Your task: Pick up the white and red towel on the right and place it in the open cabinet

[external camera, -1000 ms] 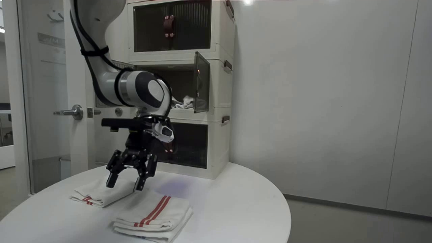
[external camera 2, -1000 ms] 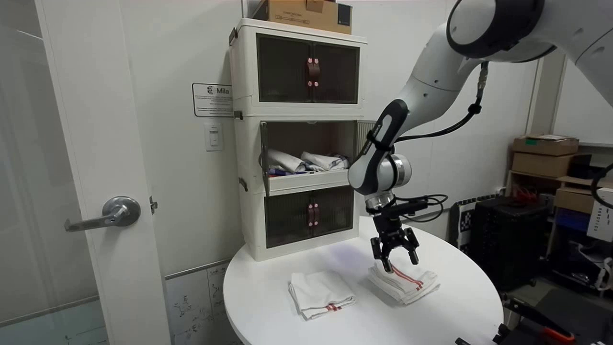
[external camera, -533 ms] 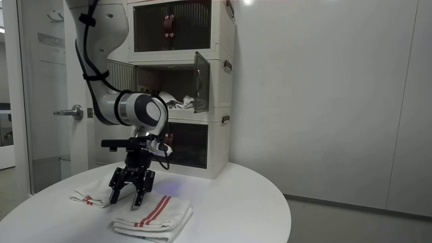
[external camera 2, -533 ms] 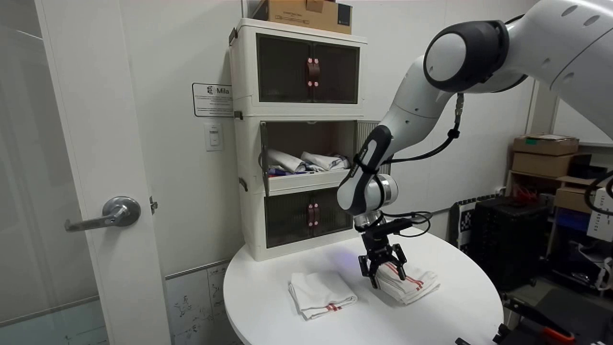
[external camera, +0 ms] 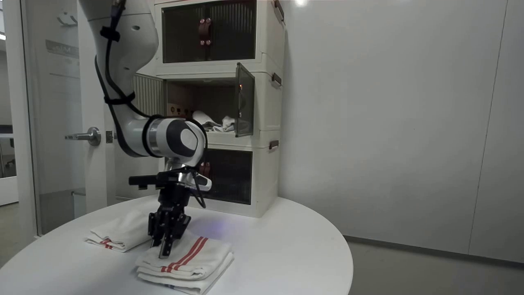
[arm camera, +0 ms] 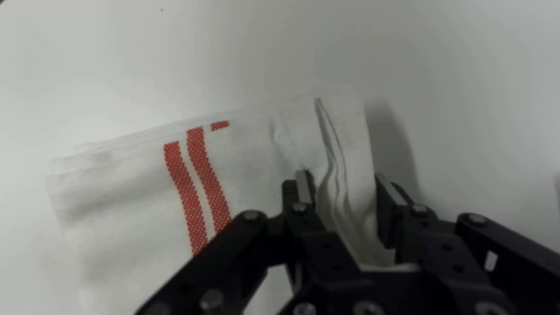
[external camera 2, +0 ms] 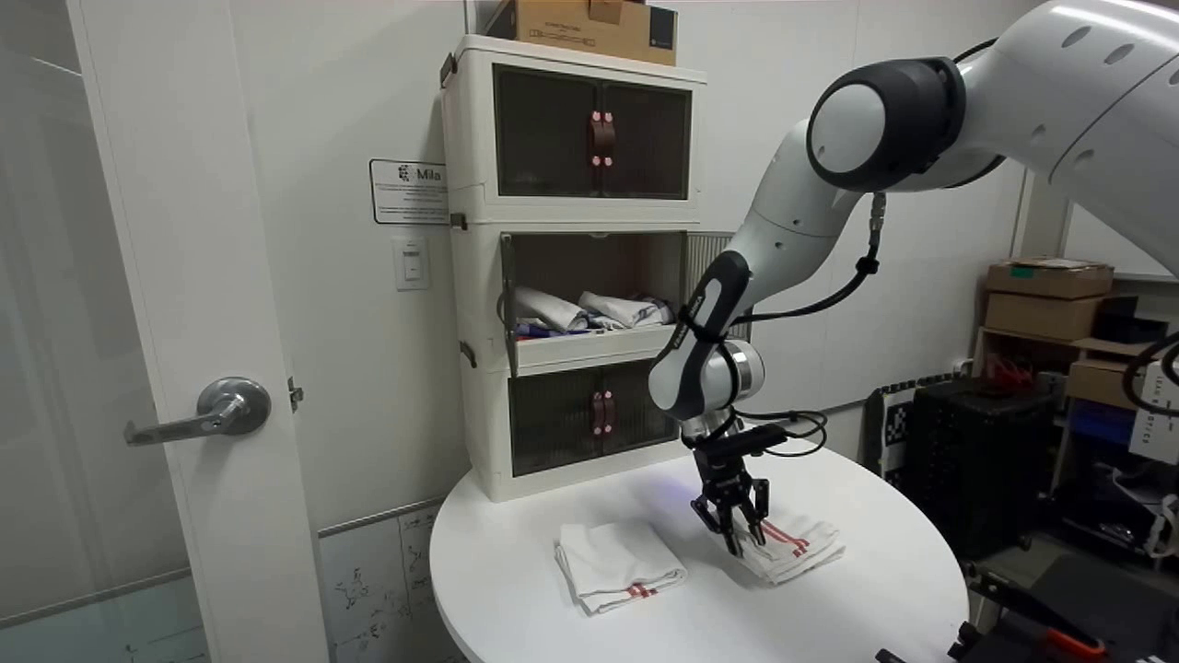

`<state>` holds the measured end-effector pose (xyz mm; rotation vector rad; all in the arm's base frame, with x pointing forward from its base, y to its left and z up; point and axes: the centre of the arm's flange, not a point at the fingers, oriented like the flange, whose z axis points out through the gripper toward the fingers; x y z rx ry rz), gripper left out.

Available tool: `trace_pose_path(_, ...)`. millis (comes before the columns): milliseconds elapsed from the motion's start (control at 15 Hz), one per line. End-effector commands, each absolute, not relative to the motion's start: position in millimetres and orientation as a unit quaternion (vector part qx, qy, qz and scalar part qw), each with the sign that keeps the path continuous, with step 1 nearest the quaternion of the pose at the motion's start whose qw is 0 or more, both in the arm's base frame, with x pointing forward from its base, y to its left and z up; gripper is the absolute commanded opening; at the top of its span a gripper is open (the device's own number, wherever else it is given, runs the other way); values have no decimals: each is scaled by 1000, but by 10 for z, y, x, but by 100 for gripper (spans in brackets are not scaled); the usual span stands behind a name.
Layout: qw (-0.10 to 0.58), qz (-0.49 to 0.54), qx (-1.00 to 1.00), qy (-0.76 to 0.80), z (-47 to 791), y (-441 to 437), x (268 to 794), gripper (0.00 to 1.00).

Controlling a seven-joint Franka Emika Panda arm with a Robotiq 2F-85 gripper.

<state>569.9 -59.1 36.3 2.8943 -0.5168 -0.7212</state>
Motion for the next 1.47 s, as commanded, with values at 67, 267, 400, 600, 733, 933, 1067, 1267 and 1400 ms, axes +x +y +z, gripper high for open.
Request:
trace_pose_path(67, 50, -222, 957, -180, 450, -582, 5700, 62)
trace_pose_path(267, 44, -216, 959, -176, 498, -577, 5690, 81)
trace_pose_path(400, 43, -211, 961, -175, 519, -574, 5694, 44)
trace_pose_path(600, 43, -208, 962, -175, 527, -575, 5701, 30)
trace_pose_path(733, 43, -207, 962, -174, 524, -573, 5706, 14)
trace_pose_path(933, 39, -206, 962, -174, 555, -563, 5693, 1)
trace_pose_path(1067, 27, -208, 962, -173, 655, -558, 5645, 6)
trace_pose_path(1267, 8, -205, 960, -192, 843, -545, 5560, 6)
trace_pose_path(1400, -7, -195, 953, -230, 1028, -563, 5506, 6)
